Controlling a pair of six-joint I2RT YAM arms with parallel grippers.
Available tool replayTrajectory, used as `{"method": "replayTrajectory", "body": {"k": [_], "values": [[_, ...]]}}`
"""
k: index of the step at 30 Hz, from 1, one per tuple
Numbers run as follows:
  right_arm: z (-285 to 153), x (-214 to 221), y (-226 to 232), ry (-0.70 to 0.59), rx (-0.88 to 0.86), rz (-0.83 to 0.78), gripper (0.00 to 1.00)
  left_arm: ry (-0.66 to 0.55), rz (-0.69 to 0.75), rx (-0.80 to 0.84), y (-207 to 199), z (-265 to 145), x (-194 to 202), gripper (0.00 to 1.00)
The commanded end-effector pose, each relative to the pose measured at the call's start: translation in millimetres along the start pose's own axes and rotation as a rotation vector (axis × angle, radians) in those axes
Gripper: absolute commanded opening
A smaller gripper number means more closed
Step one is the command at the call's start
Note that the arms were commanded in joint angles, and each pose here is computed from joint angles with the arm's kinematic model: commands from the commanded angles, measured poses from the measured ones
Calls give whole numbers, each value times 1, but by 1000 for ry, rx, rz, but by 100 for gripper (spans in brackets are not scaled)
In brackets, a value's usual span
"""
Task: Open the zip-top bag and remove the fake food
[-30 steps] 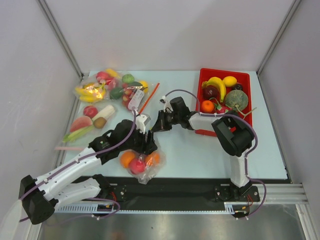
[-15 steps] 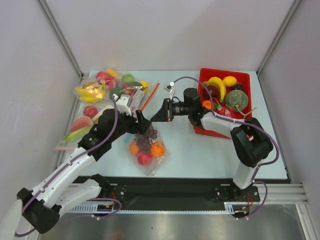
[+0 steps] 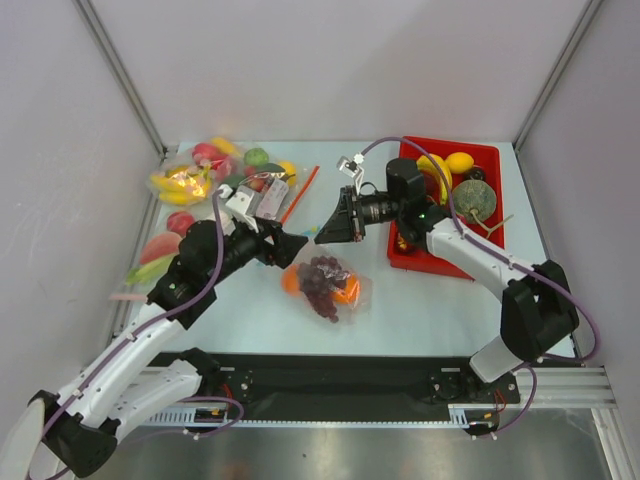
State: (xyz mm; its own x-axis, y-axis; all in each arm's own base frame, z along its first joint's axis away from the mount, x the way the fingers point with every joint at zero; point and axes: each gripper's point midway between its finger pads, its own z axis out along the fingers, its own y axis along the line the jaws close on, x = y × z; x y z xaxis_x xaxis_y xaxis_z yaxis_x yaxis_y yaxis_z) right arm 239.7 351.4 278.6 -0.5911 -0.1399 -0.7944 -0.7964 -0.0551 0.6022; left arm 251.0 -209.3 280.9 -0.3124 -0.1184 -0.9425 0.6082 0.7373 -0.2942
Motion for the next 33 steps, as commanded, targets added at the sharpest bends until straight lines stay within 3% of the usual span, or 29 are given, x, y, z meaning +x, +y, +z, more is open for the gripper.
{"method": "replayTrajectory", "body": {"k": [1, 20, 24, 33], "values": [[-14, -11, 28, 30, -28, -143, 0, -88, 72, 161, -27, -6, -19, 83], [-38, 14, 69, 187, -92, -189, 0, -23, 144, 459, -71, 1, -18, 83], [-40, 20, 68, 204, -83, -196, 0, -8, 140, 592, -90, -7, -17, 81], [-39, 25, 66, 231, -69, -184, 0, 32, 118, 666, -98, -8, -9, 73]]}}
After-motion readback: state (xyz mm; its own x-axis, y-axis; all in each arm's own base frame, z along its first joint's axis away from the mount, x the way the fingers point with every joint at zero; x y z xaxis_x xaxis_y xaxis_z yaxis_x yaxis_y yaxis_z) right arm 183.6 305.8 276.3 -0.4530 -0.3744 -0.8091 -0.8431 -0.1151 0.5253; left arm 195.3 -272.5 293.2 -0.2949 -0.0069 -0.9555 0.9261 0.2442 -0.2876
